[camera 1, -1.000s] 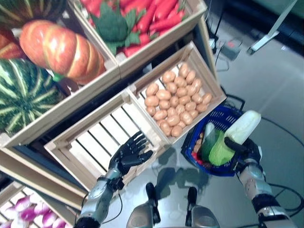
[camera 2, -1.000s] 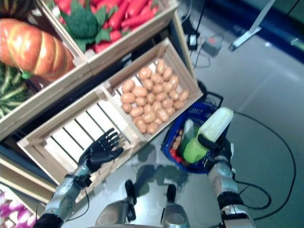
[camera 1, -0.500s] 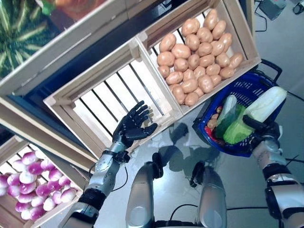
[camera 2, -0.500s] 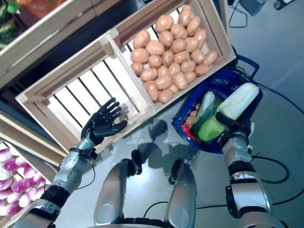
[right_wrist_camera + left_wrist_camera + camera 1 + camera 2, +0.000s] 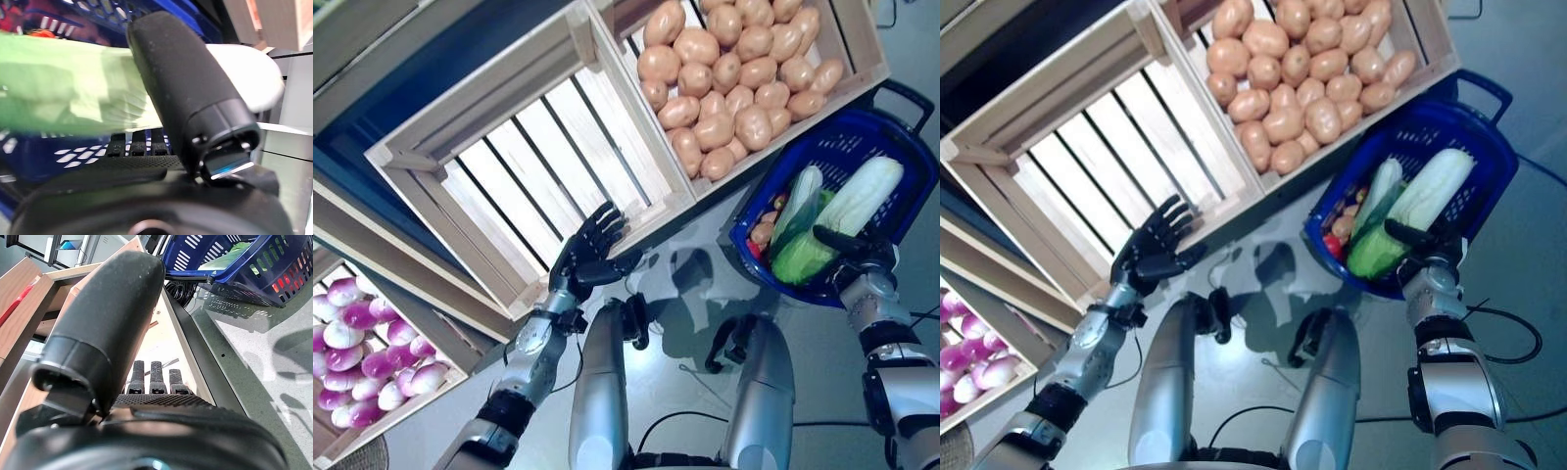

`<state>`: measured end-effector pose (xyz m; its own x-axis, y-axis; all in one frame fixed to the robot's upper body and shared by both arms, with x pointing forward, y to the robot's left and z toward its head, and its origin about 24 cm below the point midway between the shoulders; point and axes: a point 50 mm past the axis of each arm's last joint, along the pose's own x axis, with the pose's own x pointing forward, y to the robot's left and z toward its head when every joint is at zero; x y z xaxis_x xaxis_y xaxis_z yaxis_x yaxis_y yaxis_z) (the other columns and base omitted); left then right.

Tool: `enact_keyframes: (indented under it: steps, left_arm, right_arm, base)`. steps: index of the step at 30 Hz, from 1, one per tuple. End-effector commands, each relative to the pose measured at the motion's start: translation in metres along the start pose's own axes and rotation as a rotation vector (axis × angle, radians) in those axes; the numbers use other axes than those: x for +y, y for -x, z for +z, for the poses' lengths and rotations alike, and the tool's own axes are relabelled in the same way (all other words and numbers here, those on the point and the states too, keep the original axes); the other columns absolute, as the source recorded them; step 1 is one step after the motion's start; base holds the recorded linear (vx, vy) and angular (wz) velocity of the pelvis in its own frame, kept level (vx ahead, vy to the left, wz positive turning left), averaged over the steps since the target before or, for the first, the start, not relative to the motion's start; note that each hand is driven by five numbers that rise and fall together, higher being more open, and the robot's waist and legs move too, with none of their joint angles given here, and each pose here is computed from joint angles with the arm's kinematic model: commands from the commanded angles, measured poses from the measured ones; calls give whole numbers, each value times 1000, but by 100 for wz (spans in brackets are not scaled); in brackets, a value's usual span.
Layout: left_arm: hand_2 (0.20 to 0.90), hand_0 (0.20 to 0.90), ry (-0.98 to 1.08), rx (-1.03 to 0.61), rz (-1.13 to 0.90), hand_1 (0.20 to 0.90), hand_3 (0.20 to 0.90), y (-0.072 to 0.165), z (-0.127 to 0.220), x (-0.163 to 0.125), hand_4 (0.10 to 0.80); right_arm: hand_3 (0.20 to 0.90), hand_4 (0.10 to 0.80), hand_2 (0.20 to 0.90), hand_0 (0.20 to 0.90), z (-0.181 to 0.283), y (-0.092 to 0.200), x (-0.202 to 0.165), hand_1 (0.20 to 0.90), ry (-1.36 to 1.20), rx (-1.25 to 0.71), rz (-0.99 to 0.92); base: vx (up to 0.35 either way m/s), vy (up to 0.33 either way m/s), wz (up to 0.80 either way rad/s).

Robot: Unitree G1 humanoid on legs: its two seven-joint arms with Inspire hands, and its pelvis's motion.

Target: Put vegetables into the basket

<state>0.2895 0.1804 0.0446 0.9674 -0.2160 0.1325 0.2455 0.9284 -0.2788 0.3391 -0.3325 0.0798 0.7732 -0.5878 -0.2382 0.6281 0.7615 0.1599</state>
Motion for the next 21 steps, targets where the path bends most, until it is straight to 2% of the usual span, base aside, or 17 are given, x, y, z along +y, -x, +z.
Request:
enact_keyframes:
  steps: [1, 6, 12, 17, 21]
  left_arm:
    - [900, 900, -35, -241, -115, 900, 900, -8, 44, -15, 800]
    - [900, 900, -22, -235, -117, 900, 900, -7, 44, -12, 800]
    - [900, 900, -15, -211, -110, 900, 900, -1, 37, -8, 800]
    - [900, 900, -3, -129, -95, 900, 900, 5, 24, -1, 800]
    - [900, 900, 0, -16, -111, 900, 900, 14, 3, -3, 800]
  right_arm:
    - [900, 800, 900, 900, 57, -2, -2, 900, -45, -218, 60]
    - [900, 800, 900, 900, 54, 0, 1, 900, -16, -215, 96]
    - [900, 800, 900, 900, 27, 2, -1, 900, -34, -146, 127]
    - [900, 800, 900, 900, -5, 10, 5, 900, 3, -91, 168]
    - [900, 800, 900, 900, -53, 26, 15, 900, 20, 32, 215]
  base:
    - [30, 5, 4]
    - [11, 9, -1]
    - [67, 9, -2]
    - [83, -1, -5]
    - [130, -3, -8]
